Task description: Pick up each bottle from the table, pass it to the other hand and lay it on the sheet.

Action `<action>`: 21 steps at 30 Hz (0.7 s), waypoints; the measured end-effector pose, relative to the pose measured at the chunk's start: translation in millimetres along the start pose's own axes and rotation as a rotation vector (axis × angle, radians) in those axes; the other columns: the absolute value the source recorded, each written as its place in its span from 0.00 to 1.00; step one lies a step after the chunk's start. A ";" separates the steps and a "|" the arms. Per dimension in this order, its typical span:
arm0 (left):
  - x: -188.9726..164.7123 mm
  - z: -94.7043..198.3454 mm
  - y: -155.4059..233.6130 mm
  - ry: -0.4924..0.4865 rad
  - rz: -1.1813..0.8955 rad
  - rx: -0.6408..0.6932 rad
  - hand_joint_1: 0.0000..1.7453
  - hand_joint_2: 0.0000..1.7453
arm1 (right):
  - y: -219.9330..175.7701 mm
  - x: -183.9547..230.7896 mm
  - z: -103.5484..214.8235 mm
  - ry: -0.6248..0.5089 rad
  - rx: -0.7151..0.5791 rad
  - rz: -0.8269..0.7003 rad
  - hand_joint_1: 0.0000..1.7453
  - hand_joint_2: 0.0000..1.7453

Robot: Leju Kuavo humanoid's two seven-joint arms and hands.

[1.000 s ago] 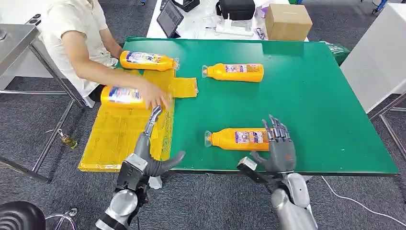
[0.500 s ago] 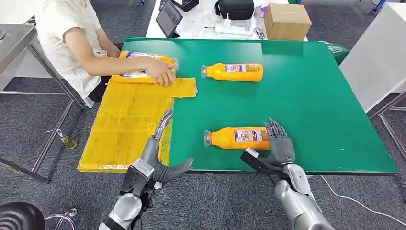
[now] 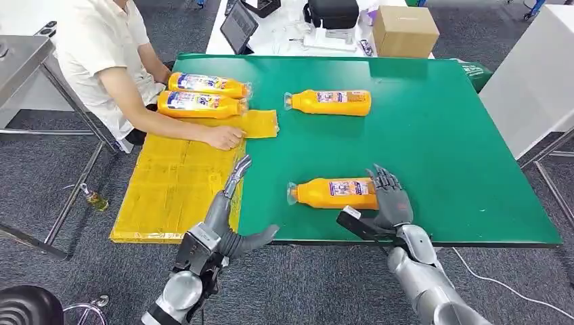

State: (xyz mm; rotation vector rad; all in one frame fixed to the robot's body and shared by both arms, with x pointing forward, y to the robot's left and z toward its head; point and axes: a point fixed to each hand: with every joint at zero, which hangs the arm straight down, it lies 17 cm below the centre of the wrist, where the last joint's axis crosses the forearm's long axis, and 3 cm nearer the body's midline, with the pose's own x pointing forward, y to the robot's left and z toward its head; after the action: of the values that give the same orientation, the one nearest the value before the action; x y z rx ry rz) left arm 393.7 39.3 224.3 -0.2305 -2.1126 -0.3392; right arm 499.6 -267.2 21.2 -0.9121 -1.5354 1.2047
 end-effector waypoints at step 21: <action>5.3 -6.1 -6.0 -0.013 0.022 -0.026 0.00 1.00 | 5.6 -11.0 -17.1 -0.039 0.159 0.119 1.00 1.00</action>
State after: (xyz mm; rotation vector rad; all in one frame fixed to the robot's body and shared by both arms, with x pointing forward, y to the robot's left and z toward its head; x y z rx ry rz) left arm 394.0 31.8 230.9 -0.2714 -2.1176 -0.3528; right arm 519.0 -271.7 14.4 -0.8894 -1.4092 1.4159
